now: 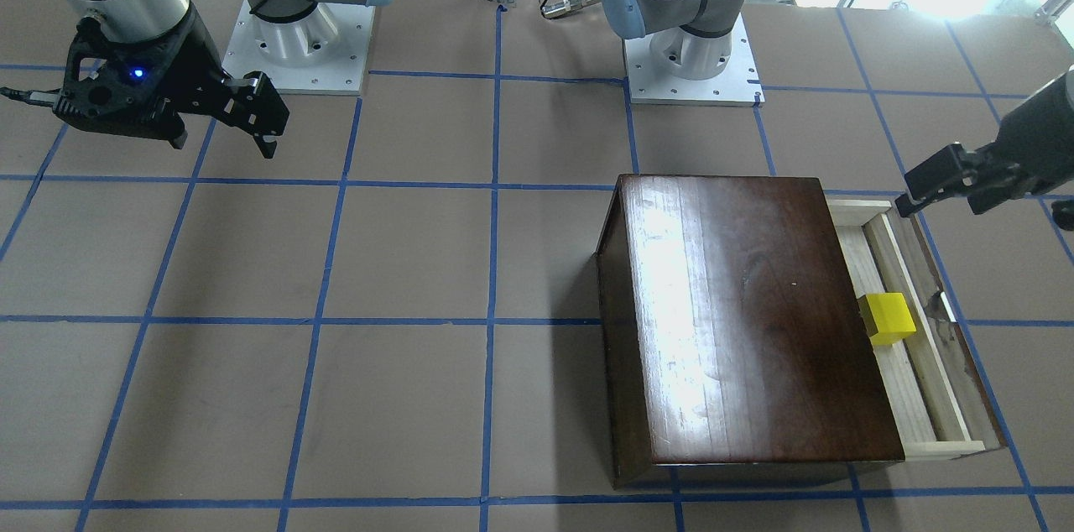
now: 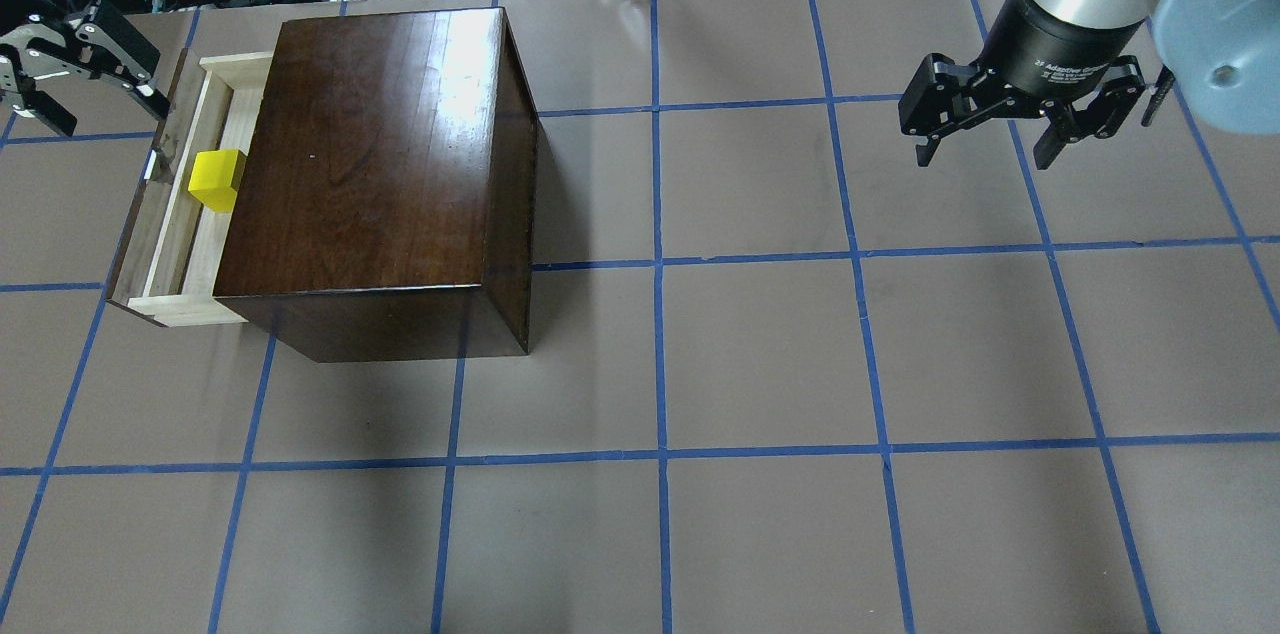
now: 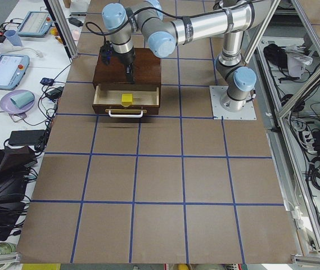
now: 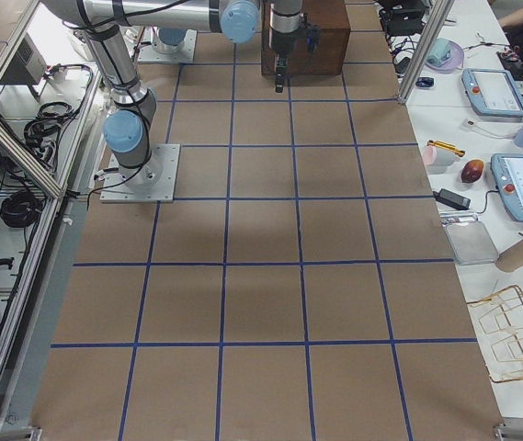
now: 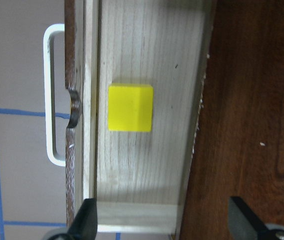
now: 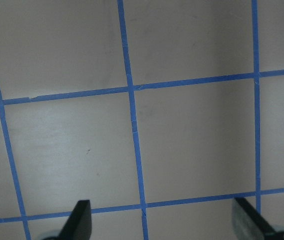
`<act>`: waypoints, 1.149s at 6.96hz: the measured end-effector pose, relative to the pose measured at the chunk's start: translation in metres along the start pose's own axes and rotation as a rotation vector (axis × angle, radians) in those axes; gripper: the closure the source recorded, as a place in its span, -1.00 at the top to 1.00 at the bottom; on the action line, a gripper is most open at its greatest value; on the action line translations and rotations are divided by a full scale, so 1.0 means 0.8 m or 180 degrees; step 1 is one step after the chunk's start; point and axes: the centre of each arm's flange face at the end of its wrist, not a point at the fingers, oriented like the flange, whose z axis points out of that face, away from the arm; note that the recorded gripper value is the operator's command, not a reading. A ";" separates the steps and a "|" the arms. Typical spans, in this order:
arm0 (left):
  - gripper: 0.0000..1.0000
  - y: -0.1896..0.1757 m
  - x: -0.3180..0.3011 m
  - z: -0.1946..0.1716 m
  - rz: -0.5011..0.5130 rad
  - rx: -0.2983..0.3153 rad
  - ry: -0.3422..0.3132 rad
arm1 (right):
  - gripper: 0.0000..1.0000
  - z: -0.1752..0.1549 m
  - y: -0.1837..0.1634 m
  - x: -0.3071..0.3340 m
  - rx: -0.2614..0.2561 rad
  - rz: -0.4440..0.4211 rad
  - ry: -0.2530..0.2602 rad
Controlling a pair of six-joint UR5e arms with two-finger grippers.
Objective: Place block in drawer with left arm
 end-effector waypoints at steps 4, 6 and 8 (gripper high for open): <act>0.85 0.047 0.052 -0.029 0.0116 0.0119 -0.0059 | 1.00 0.000 0.000 0.000 0.0000 0.0000 0.0000; 0.85 0.053 0.110 -0.020 0.0099 0.0088 -0.0078 | 1.00 0.000 0.000 0.000 0.0000 0.0000 0.0000; 1.00 0.052 0.178 -0.001 0.0217 0.0067 -0.0088 | 1.00 0.000 0.000 0.000 0.0000 0.0000 0.0000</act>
